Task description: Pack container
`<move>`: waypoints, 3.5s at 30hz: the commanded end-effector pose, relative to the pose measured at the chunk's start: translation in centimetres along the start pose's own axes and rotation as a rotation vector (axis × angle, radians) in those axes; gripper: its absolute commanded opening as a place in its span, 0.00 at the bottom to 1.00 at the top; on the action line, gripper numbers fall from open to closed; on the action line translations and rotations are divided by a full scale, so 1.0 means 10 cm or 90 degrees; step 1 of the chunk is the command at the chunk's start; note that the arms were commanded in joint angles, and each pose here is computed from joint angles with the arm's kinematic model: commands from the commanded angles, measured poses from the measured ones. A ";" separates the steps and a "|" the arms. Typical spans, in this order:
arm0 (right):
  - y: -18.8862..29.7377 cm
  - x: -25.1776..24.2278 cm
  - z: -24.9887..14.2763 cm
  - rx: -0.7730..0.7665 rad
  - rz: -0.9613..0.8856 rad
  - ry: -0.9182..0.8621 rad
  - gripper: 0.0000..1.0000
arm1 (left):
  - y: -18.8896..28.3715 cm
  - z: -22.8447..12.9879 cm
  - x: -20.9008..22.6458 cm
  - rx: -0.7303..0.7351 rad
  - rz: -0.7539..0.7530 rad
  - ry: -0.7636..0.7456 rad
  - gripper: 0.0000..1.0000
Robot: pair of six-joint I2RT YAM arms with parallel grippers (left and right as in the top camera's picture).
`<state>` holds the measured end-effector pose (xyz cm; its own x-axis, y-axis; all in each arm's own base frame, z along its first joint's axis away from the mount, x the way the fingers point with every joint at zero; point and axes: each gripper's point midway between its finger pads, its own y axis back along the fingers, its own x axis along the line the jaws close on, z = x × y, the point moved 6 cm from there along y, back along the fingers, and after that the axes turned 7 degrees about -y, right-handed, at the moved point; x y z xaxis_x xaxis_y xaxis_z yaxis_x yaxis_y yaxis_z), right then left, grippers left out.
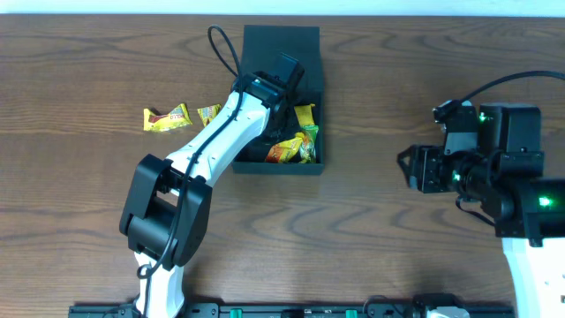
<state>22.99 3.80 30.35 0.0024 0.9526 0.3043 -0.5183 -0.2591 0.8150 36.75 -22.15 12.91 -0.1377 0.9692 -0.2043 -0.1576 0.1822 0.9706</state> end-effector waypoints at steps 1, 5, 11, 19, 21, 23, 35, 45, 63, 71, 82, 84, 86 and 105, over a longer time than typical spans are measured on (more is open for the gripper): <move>-0.05 0.03 0.02 0.013 0.017 0.005 0.02 | 0.17 0.01 -0.03 -0.014 -0.023 -0.009 0.06; -0.32 0.17 0.01 0.061 0.073 0.019 0.02 | 0.49 0.09 -0.04 -0.070 -0.051 -0.042 0.06; -0.75 0.58 0.16 0.066 0.143 0.048 0.01 | 1.56 0.20 0.30 -0.262 -0.032 -0.036 0.06; -1.71 1.17 0.00 0.153 0.170 0.065 0.02 | 2.58 0.13 1.52 -0.368 -0.004 0.082 0.06; -1.95 1.21 -0.05 0.172 0.145 0.049 0.02 | 2.66 0.10 1.71 -0.371 -0.004 0.107 0.06; -2.16 1.22 -0.09 0.184 0.102 0.030 0.02 | 2.69 0.09 1.89 -0.365 0.009 0.129 0.06; -2.59 1.13 -0.04 0.123 -0.071 0.004 0.02 | 2.33 0.13 2.11 -0.331 0.005 0.162 0.06; -2.69 1.06 -0.01 0.095 -0.115 -0.002 0.02 | 2.28 0.13 2.12 -0.330 0.005 0.163 0.06; -3.01 1.25 -0.19 0.146 -0.028 0.017 0.02 | 2.28 0.13 2.12 -0.330 0.006 0.163 0.06; -2.93 1.19 -0.18 0.160 -0.073 0.022 0.02 | 2.27 0.13 2.13 -0.327 0.006 0.163 0.06; -2.54 1.49 0.31 0.099 -0.092 0.068 0.02 | 2.27 0.12 2.13 -0.325 0.007 0.163 0.06; -2.55 1.53 0.29 0.099 -0.086 0.075 0.02 | 2.27 0.12 2.13 -0.325 0.007 0.163 0.06; -2.61 1.56 0.21 0.113 -0.078 0.079 0.02 | 2.27 0.12 2.13 -0.324 0.007 0.163 0.06; -3.02 1.28 -0.17 0.201 -0.155 0.080 0.02 | 2.26 0.11 2.13 -0.320 0.008 0.164 0.06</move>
<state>37.36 24.45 8.93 -0.0267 0.9983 0.0513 -0.2183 -0.0559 0.9743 31.33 2.68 30.98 -0.3777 0.8794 -0.2899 -0.5993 0.0065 0.8005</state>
